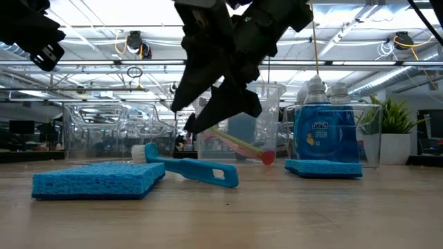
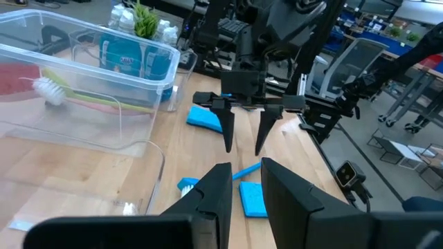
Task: Pick & Place Kitchen Sink Supplies
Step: Put the blue dishwashing brush into the middle transparent bin
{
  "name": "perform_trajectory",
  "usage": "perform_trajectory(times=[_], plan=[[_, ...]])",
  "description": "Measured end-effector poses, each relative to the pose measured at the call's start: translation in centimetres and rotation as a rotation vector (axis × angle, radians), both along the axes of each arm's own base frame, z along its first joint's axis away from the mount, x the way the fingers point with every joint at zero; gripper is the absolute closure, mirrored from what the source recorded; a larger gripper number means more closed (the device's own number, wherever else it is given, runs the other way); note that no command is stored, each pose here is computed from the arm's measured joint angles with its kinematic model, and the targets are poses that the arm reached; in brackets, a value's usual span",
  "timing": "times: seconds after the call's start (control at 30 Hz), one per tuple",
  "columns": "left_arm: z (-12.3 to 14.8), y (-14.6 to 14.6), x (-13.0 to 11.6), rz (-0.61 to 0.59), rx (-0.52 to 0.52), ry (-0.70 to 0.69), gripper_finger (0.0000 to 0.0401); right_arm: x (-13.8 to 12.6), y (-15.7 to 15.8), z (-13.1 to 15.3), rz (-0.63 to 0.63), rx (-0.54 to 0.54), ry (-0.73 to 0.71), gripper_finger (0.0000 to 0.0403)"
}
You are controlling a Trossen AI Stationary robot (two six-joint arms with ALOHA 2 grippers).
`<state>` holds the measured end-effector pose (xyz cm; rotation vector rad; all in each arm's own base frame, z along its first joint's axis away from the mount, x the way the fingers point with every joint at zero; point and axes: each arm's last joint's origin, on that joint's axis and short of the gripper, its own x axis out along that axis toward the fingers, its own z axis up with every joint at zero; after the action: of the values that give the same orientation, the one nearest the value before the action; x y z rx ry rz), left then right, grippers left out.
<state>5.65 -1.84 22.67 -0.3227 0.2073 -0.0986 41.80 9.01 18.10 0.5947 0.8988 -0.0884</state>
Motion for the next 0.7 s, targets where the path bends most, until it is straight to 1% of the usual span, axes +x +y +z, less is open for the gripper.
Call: perform_trajectory(times=[0.1,0.17,0.27,0.33,0.4,0.57,0.7], plan=[[0.0,0.0,0.0,0.0,0.002,0.0,0.032,0.1,0.0,-0.7,-0.009,0.002,0.017,0.0186],[0.0,0.0,0.0,0.0,0.002,0.0,0.032,0.2,0.1,-1.4,-0.008,0.031,0.046,0.0186],[0.0,0.0,0.0,0.0,0.002,-0.001,0.032,0.6,0.4,-3.2,0.014,0.078,0.093,0.0186],[0.0,0.0,0.0,0.0,0.002,0.0,0.032,0.6,0.5,-4.2,0.021,0.082,0.124,0.0186],[0.0,0.0,0.0,0.0,0.001,0.0,0.032,0.7,0.5,-4.4,0.017,0.086,0.122,0.0186],[0.0,0.0,0.0,0.001,0.001,0.001,0.032,0.8,0.3,-5.0,-0.013,0.051,0.133,0.0189],[0.0,0.0,0.0,0.001,0.0,0.001,0.032,0.6,0.2,-5.1,-0.041,0.013,0.15,0.0201]])
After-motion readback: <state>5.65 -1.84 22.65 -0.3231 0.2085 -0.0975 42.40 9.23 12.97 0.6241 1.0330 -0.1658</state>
